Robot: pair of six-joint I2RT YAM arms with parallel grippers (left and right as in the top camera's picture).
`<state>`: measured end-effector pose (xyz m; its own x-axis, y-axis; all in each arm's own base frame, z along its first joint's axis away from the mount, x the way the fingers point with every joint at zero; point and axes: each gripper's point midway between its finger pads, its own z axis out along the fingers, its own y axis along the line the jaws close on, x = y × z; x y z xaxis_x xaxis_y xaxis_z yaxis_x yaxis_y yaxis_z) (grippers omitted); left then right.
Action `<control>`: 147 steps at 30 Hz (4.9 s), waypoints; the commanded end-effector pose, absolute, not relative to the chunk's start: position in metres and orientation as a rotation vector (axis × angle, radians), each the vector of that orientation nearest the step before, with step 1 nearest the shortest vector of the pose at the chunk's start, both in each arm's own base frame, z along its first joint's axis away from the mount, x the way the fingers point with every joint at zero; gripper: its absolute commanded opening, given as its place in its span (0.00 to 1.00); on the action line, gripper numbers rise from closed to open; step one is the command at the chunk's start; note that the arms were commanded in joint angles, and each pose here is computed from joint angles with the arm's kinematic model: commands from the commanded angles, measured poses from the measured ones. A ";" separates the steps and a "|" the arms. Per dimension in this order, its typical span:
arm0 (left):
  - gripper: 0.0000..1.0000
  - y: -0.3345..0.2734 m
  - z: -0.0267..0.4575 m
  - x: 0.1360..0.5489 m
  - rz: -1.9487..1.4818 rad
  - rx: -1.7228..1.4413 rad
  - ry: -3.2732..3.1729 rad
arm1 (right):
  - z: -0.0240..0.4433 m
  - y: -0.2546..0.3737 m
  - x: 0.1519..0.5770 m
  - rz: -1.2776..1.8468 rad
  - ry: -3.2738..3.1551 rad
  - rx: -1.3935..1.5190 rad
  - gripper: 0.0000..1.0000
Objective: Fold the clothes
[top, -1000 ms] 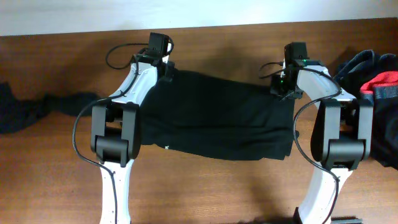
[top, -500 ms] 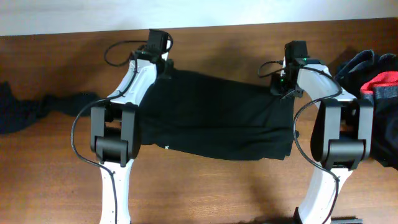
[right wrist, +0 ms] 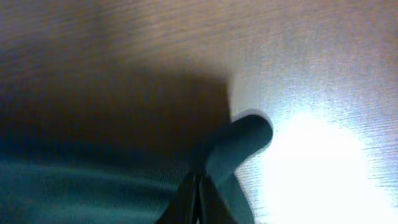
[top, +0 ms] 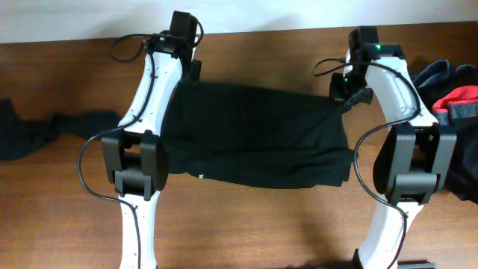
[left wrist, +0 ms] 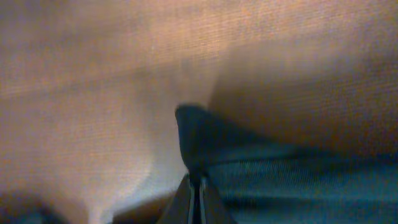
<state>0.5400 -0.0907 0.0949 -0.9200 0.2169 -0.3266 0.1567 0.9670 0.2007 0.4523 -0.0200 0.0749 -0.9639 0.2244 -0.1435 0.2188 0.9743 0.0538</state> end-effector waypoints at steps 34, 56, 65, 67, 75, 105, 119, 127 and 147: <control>0.01 -0.071 0.090 0.431 0.377 0.244 3.202 | 0.082 -0.004 0.373 0.112 3.296 0.360 0.04; 0.68 -0.066 0.062 0.402 0.436 0.290 3.330 | 0.060 -0.008 0.354 0.057 3.363 0.368 0.27; 0.99 -0.068 0.060 0.411 0.430 0.221 3.293 | 0.059 -0.009 0.359 0.060 3.342 0.367 0.80; 0.99 -0.068 0.059 0.413 0.426 0.216 3.282 | 0.059 -0.009 0.360 0.063 3.338 0.366 0.80; 0.99 -0.070 0.074 0.436 0.381 0.103 3.188 | 0.064 0.002 0.373 0.333 3.275 0.441 0.82; 0.99 -0.110 0.193 0.513 -0.005 0.079 2.750 | 0.080 -0.038 0.361 0.945 3.097 0.619 0.87; 0.99 -0.111 0.201 0.532 -0.013 0.118 2.669 | 0.027 -0.035 0.332 0.910 3.170 0.618 0.82; 0.99 -0.111 0.201 0.531 -0.010 0.130 2.670 | 0.007 -0.036 0.328 0.845 3.179 0.600 0.83; 0.99 -0.109 0.198 0.525 -0.003 0.132 2.697 | -0.010 0.012 0.360 0.770 3.130 0.414 0.04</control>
